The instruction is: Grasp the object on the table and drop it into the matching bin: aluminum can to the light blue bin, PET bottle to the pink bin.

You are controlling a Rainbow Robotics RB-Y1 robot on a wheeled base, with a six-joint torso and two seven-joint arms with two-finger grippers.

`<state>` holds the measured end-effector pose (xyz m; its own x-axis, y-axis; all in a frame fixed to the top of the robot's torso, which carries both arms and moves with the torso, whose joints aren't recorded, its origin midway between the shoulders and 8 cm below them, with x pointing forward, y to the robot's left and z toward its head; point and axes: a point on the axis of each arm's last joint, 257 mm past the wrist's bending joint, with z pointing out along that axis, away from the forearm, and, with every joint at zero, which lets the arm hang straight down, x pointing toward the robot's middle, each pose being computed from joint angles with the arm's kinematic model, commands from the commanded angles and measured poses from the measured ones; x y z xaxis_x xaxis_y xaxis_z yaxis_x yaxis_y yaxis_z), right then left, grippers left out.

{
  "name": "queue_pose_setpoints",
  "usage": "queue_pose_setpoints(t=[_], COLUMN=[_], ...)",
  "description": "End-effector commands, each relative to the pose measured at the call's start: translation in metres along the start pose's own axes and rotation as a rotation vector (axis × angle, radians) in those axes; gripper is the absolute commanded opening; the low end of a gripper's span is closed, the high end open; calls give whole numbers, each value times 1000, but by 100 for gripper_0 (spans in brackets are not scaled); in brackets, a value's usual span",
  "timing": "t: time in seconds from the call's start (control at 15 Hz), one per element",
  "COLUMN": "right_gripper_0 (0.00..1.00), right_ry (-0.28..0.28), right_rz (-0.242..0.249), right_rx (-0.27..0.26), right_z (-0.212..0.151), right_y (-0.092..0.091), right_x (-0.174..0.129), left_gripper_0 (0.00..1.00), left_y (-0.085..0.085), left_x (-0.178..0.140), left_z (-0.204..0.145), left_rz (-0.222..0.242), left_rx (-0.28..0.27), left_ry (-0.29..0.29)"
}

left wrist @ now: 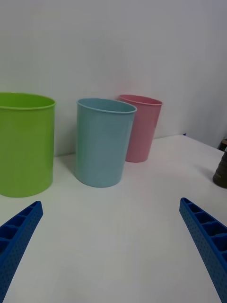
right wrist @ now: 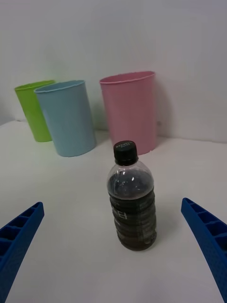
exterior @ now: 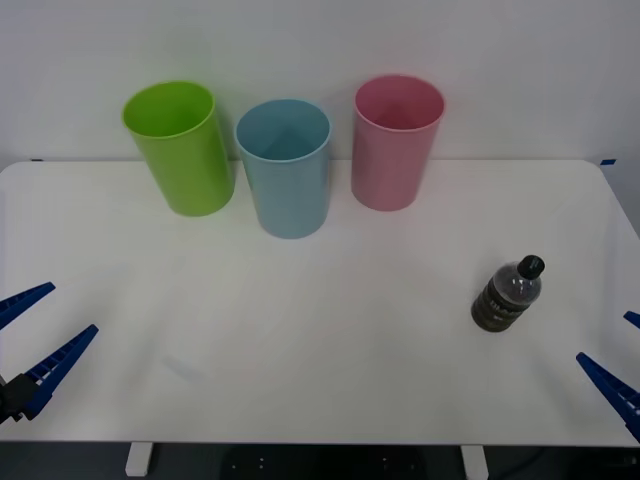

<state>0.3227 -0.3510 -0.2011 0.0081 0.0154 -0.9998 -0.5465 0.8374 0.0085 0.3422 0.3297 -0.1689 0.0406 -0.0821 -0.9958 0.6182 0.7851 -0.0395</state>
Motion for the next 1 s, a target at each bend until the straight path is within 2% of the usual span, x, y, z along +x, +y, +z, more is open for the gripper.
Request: queue_pose_setpoints(t=[0.07,0.27,0.6,1.0], right_gripper_0=[100,100,100,100], right_ry=[10,19,54,72], right_rz=[-66,-106,-72,-31], right_rx=[52,100,162,182], right_z=[2,7,14,34], right_y=[-7,-9,-13,-21], right_x=[9,21,44,74], left_gripper_0=[100,100,100,100], left_y=[0,0,0,0], left_x=[0,0,0,0], left_z=[0,0,0,0], left_rz=[0,0,0,0], left_rx=[0,0,0,0], left_ry=[0,0,0,0])
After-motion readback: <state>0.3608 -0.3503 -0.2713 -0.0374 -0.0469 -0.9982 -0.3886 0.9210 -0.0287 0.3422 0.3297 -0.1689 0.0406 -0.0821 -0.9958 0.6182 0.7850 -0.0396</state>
